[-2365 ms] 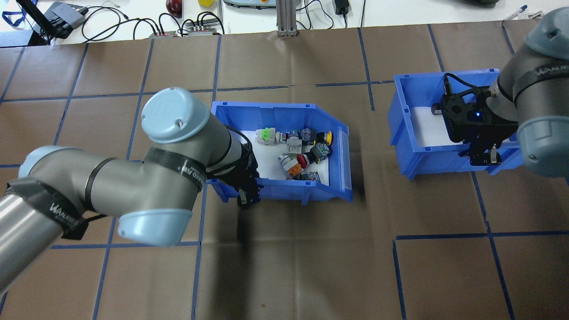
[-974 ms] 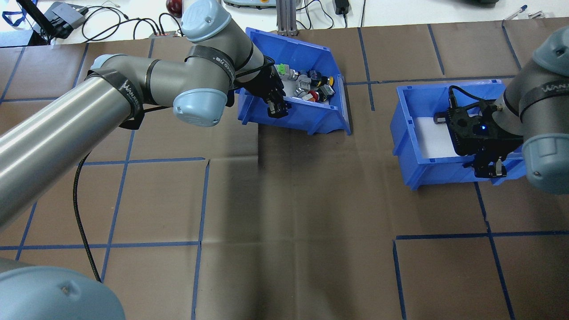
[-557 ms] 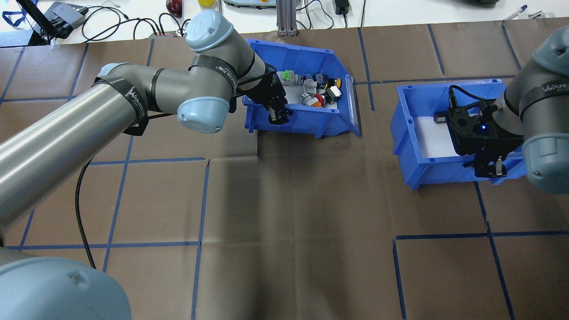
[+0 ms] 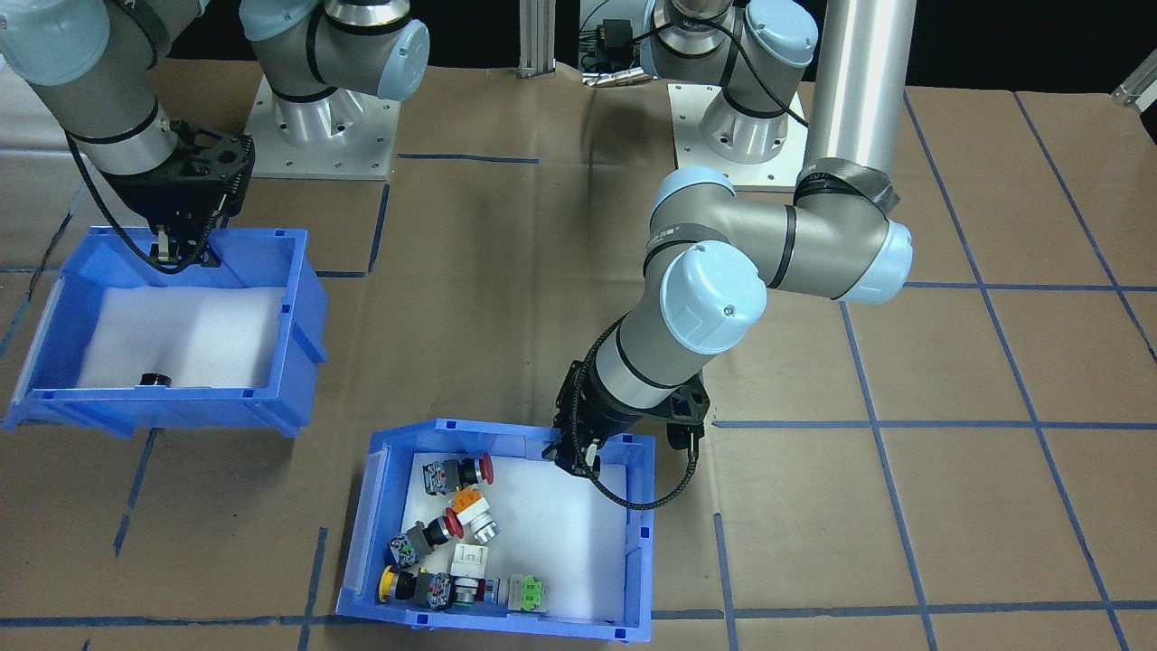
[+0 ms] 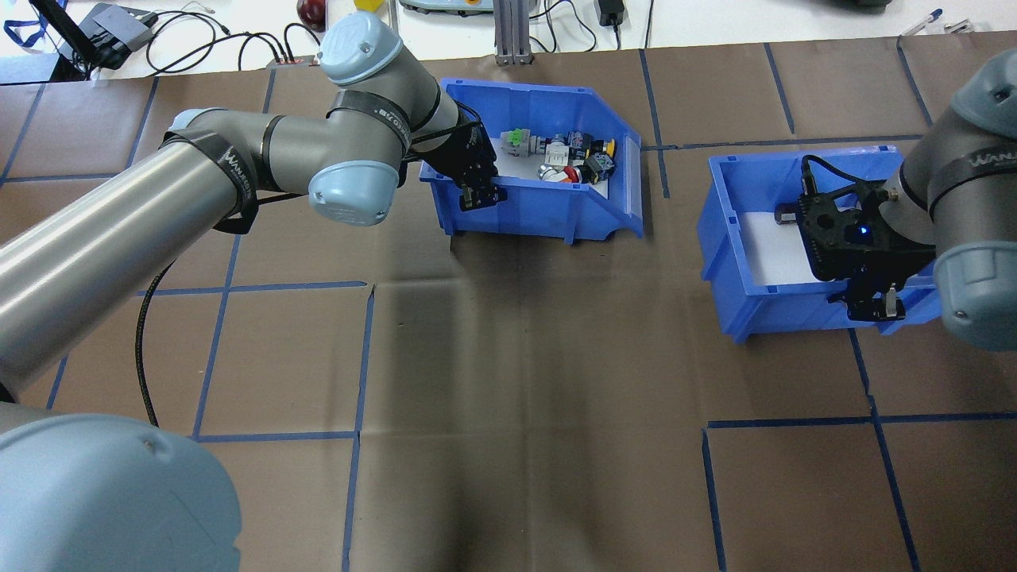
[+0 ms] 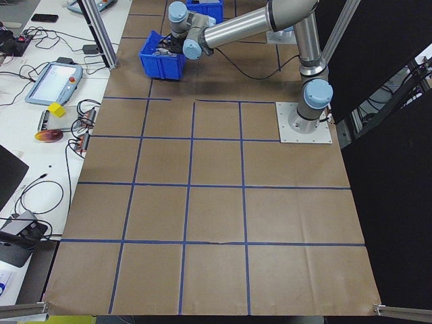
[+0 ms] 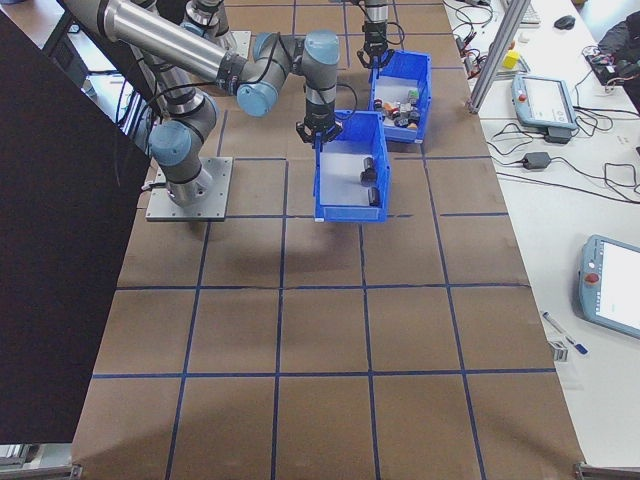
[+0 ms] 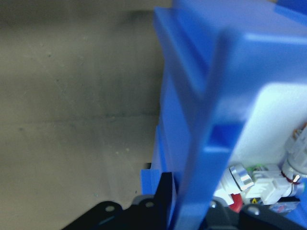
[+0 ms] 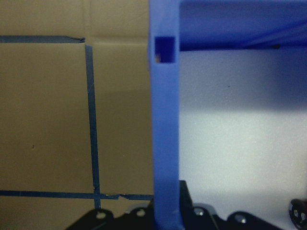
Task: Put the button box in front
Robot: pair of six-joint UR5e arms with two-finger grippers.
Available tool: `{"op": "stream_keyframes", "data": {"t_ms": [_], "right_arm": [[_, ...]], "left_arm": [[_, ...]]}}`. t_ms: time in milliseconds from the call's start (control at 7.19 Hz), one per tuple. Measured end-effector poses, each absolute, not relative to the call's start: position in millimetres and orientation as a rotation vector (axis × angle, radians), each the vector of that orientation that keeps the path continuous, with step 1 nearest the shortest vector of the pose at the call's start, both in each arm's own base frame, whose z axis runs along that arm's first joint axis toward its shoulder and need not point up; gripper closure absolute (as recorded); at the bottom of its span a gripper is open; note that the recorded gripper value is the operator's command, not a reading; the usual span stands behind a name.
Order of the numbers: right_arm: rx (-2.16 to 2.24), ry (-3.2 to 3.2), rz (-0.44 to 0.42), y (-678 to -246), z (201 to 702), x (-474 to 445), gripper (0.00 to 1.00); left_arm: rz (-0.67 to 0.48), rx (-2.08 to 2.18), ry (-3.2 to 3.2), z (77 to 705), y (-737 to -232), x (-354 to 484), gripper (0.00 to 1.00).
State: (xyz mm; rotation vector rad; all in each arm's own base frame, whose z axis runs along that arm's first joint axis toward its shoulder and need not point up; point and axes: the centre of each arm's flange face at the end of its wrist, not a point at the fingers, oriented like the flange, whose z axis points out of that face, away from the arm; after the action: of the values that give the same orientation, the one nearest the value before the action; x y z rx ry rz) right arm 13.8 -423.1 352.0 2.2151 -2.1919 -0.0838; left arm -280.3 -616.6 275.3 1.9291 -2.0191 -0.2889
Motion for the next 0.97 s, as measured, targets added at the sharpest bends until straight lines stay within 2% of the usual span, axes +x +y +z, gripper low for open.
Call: {"op": "stream_keyframes", "data": {"t_ms": [278, 417, 696, 974], "right_arm": [[2.213, -2.195, -0.085, -392, 345, 23, 0.92], [2.197, -2.203, -0.077, -373, 343, 29, 0.92], [2.152, -2.246, -0.075, -340, 332, 41, 0.92], [2.150, -2.234, -0.064, -319, 327, 57, 0.92]], "left_arm": [[-0.269, 1.940, -2.016, 280, -616, -275, 0.75], [-0.244, 1.955, -2.016, 284, -613, -273, 0.58], [-0.178, 1.974, -2.021, 303, -604, -267, 0.14], [0.055, 2.018, -2.077, 327, -605, -251, 0.10]]}}
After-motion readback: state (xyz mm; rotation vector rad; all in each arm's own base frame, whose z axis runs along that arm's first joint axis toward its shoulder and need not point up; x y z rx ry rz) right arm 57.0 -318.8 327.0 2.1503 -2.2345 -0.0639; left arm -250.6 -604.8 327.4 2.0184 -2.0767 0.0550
